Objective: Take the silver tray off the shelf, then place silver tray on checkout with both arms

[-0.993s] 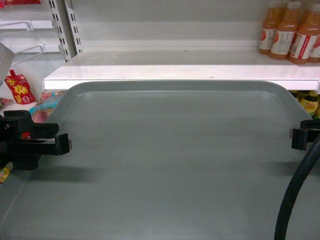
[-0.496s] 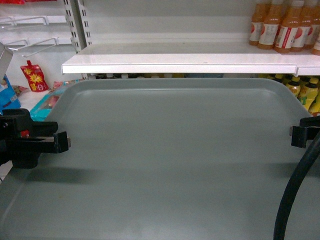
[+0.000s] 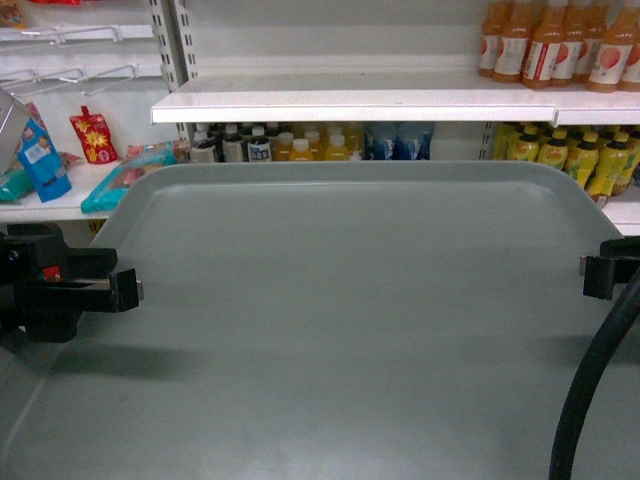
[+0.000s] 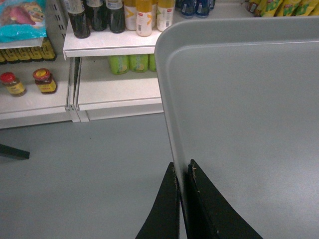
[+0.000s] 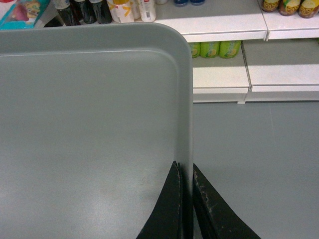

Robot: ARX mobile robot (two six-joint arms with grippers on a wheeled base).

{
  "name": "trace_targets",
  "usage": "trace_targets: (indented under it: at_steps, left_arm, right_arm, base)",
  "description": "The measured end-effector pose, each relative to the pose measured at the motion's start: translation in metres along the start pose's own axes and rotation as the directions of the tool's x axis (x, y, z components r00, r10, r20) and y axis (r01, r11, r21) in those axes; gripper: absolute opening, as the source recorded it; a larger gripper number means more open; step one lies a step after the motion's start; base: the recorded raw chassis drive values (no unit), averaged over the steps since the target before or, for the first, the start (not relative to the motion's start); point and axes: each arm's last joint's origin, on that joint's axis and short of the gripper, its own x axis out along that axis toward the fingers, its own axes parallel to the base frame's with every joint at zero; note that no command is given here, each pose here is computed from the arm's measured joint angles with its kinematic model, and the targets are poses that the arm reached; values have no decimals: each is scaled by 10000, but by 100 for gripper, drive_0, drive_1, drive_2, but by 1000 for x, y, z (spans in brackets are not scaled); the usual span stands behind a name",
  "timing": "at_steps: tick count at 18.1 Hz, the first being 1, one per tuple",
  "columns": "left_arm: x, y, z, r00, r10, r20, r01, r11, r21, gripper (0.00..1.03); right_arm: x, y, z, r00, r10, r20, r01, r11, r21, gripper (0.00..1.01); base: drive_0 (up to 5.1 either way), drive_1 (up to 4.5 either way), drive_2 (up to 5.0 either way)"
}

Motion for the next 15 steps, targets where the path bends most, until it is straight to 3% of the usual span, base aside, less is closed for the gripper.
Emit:
trace_targets:
  at_steps: [15]
  left_arm:
    - [0,0,0,10000,14,17,-14,10000,3,3]
  right_arm:
    - [0,0,1,10000,-3,51,3,10000,0,3]
  base:
    - [10,-409,430]
